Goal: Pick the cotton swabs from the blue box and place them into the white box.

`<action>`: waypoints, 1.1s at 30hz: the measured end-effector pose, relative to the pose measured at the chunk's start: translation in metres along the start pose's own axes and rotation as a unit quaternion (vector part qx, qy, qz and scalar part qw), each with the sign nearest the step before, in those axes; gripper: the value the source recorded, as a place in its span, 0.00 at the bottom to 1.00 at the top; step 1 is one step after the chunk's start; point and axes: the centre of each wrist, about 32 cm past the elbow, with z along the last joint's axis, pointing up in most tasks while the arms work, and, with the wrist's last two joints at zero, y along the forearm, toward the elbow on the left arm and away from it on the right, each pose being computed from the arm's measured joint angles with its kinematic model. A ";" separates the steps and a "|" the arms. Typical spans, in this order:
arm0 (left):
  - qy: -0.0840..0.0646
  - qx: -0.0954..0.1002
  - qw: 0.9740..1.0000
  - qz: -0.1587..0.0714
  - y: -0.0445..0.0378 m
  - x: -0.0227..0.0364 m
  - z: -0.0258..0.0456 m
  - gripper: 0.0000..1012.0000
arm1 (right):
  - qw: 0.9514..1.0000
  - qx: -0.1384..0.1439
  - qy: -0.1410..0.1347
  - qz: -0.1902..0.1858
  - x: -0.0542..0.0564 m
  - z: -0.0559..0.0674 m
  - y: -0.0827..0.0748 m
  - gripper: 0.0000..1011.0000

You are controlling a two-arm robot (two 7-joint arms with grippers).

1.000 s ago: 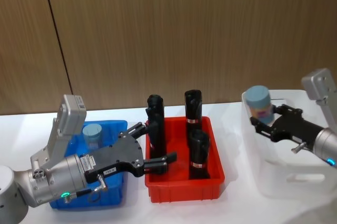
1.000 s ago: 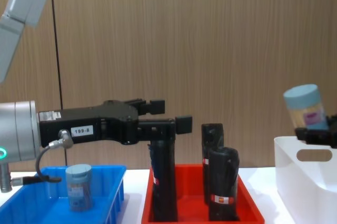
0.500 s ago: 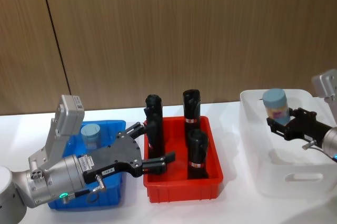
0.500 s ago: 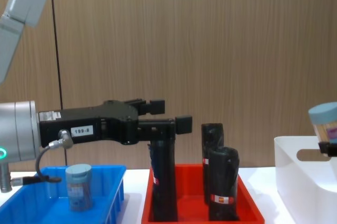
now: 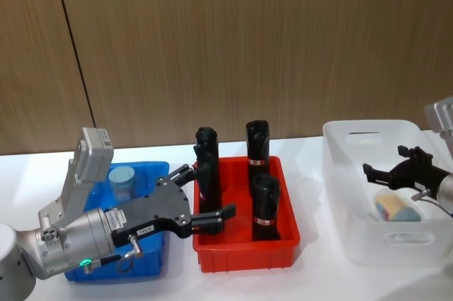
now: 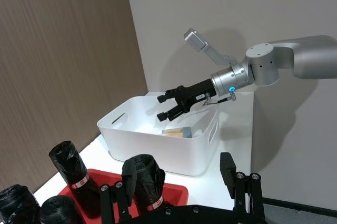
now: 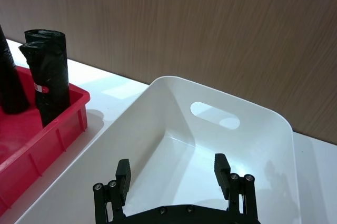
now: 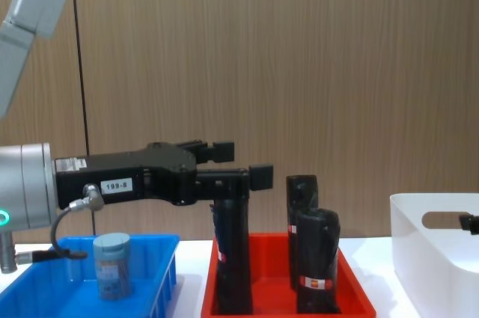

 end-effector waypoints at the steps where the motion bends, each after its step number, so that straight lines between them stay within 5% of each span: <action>1: 0.000 0.000 1.000 0.000 0.0000 0.0000 0.0000 0.99 | 1.000 0.000 0.000 0.000 0.000 0.000 0.000 0.99; 15: -0.006 0.005 1.000 0.027 -0.0047 -0.0066 -0.0006 0.99 | 1.000 0.017 -0.003 -0.002 -0.015 -0.002 -0.005 0.99; 33: -0.027 0.019 0.993 0.116 -0.0194 -0.0297 -0.0020 0.99 | 0.997 0.075 0.003 -0.007 -0.066 -0.005 -0.028 0.99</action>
